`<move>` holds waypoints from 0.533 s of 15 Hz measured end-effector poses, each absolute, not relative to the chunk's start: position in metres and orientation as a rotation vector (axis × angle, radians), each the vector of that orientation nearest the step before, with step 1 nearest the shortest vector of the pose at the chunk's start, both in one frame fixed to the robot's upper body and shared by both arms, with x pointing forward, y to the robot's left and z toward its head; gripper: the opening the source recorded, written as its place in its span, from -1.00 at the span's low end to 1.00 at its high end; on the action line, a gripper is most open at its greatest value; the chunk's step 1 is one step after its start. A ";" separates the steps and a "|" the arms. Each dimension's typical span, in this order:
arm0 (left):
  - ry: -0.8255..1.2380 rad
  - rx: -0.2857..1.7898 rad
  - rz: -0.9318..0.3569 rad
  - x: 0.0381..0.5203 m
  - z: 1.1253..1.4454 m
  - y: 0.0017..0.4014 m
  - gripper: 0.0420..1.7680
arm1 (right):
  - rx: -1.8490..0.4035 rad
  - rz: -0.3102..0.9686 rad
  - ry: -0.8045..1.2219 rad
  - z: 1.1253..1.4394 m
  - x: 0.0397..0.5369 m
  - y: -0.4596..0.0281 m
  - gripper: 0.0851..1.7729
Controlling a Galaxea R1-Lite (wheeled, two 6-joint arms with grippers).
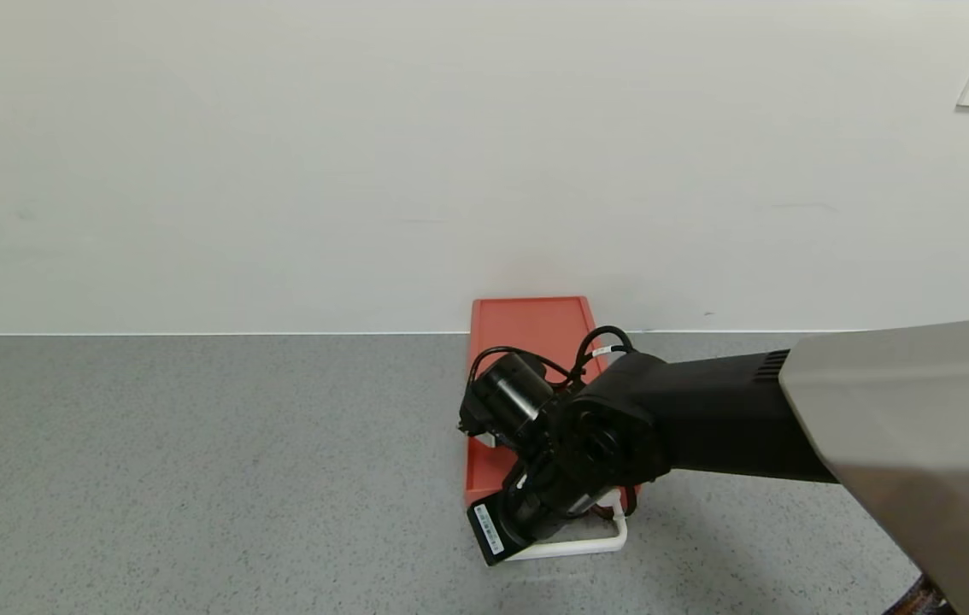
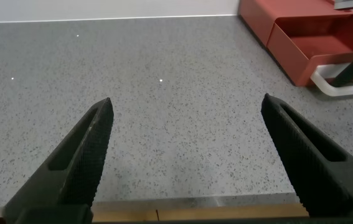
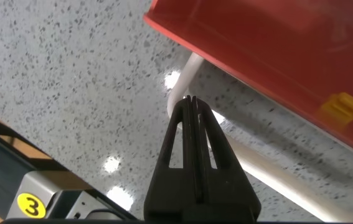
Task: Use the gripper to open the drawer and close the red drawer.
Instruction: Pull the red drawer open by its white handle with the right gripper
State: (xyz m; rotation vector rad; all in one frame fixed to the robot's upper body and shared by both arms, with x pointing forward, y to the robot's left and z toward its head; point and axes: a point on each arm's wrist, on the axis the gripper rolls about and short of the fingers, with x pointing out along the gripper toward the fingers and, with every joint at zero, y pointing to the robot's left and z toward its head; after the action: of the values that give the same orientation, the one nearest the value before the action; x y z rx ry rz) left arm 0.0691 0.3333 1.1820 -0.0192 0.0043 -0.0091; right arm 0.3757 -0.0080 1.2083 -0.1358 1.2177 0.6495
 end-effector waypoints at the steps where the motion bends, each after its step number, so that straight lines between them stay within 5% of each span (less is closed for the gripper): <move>1: 0.004 -0.019 -0.009 0.069 1.182 0.333 0.94 | -0.142 0.654 1.224 1.208 0.371 -0.007 -0.96; 8: 0.004 -0.021 -0.009 0.069 1.182 0.333 0.94 | -0.145 0.659 1.221 1.211 0.369 -0.007 -0.96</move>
State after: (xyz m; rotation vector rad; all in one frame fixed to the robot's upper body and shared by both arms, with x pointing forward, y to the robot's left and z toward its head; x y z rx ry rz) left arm 0.0691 0.3333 1.1820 -0.0207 0.0039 -0.0091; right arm 0.3688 -0.0072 1.2106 -0.1445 1.2210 0.6586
